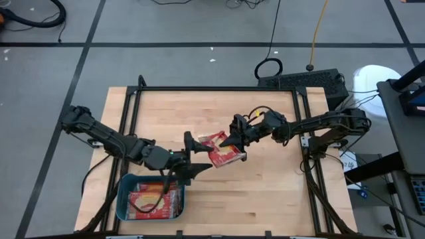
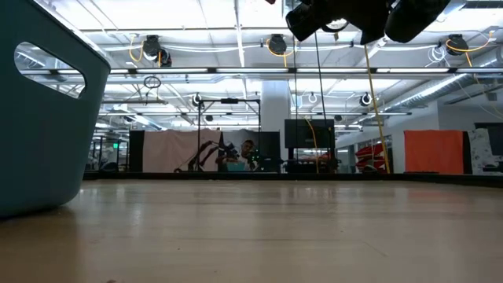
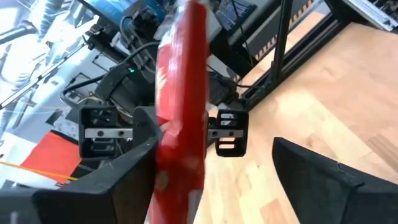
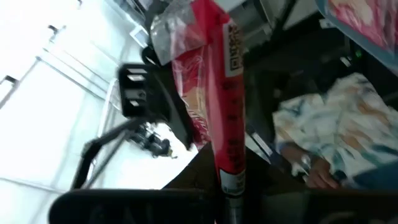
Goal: Sort popcorn bags into baskets
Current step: Put the popcorn sachet into the bin
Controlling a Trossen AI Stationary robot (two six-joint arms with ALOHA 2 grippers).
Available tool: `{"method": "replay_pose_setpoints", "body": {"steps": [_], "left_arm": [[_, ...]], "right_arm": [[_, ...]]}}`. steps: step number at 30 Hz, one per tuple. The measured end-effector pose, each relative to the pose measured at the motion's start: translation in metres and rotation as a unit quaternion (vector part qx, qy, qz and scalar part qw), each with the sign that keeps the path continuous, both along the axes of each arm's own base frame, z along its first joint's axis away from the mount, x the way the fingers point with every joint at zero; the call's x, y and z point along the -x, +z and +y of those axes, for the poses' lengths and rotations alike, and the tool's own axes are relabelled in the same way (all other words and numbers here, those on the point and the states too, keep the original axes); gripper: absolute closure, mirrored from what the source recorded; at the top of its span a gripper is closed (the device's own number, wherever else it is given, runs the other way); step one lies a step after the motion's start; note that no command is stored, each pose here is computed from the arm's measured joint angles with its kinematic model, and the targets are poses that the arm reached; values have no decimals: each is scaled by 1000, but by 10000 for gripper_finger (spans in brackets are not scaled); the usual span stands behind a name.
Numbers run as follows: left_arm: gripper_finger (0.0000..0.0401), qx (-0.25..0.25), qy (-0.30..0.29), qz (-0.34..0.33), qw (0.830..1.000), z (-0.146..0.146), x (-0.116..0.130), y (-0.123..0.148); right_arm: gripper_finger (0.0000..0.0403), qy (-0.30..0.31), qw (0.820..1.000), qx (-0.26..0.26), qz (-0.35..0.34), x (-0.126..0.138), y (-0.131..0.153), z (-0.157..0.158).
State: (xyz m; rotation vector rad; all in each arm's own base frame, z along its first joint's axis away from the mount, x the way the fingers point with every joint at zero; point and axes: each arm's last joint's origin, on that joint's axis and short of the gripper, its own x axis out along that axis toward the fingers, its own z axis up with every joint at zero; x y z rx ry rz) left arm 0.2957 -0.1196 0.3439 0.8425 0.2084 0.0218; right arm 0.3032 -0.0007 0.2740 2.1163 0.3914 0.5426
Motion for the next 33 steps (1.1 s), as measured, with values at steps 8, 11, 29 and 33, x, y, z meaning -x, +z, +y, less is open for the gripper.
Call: {"method": "replay_pose_setpoints", "body": {"steps": [8,11,29,33], "left_arm": [[186,-24,23,-5,999,13,-9,-1],[253,-34,31,0,999,17,-10,-2],[383,-15,50,-5,999,12,29,21],[383,52,58,-2,997,11,57,32]], "right_arm": [[385,-18,1000,17,2,-1,-2,-1],[385,-38,999,25,-3,-1,-2,-2],[209,-234,956,168,-61,0,1,-34],[165,-264,942,197,-64,1,2,-37]]}}
